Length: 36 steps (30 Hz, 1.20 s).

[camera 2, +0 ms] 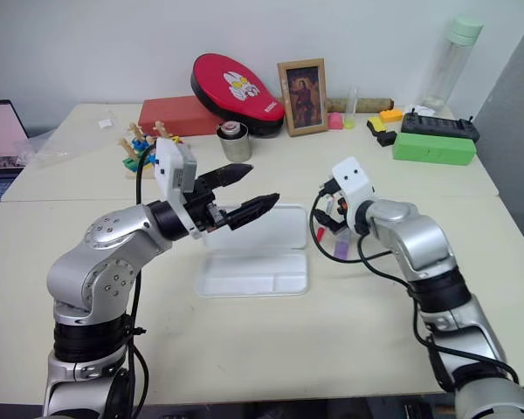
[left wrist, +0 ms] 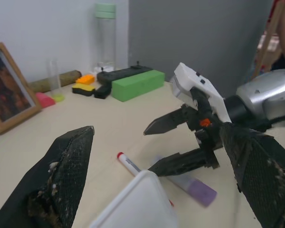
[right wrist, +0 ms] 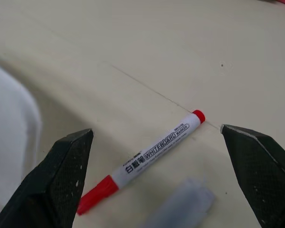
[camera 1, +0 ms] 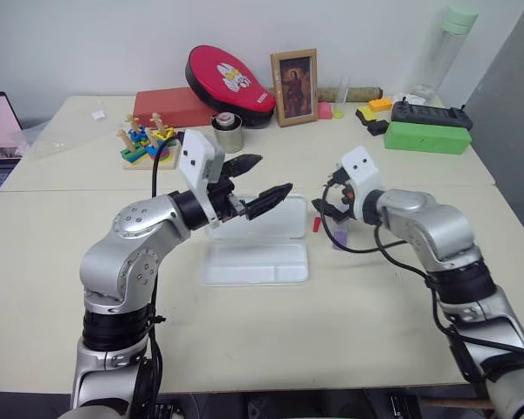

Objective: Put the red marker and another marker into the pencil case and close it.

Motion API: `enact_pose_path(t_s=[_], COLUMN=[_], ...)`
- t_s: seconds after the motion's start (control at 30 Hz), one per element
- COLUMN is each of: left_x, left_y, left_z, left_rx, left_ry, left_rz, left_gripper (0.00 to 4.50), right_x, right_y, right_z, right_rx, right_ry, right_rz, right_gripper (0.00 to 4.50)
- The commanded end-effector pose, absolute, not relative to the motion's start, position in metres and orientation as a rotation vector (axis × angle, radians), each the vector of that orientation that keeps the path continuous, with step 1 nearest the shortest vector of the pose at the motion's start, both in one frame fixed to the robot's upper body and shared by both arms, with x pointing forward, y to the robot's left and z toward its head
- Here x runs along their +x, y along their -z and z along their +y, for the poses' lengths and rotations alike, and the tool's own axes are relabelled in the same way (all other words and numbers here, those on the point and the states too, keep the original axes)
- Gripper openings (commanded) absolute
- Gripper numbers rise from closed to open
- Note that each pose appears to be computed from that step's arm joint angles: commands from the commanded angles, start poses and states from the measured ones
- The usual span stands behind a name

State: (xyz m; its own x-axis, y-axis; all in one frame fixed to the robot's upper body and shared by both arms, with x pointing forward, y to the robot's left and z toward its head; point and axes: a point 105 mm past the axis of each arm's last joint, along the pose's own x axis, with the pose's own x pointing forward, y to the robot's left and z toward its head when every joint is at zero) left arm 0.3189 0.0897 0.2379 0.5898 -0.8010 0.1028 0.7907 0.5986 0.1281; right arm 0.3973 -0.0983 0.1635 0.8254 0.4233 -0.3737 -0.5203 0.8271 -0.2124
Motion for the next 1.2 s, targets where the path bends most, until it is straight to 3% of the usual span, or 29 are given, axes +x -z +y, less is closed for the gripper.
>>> enact_pose_path(t_s=[0.03, 0.47, 0.73, 1.03, 1.2], left_x=[0.328, 0.33, 0.329, 0.328, 0.329], left_y=[-0.244, -0.246, -0.251, -0.252, -0.25], left_z=[0.091, 0.089, 0.086, 0.084, 0.086], left_rx=[0.102, 0.151, 0.153, 0.14, 0.139], left_ry=[0.873, 0.893, 0.908, 0.914, 0.907], left_rz=[-0.154, -0.125, -0.15, -0.157, -0.151], left_gripper=[4.49, 4.49, 4.5, 4.5, 4.5], right_x=[0.412, 0.421, 0.422, 0.426, 0.431], right_y=[-0.17, -0.125, -0.121, -0.125, -0.144], right_z=[-0.096, -0.095, -0.099, -0.107, -0.104], right_rx=[-0.293, -0.274, -0.271, -0.267, -0.193], right_ry=[-0.451, -0.389, -0.38, -0.356, -0.362], right_rz=[0.306, 0.48, 0.496, 0.487, 0.422], right_gripper=[4.5, 4.5, 2.88, 0.42, 0.27])
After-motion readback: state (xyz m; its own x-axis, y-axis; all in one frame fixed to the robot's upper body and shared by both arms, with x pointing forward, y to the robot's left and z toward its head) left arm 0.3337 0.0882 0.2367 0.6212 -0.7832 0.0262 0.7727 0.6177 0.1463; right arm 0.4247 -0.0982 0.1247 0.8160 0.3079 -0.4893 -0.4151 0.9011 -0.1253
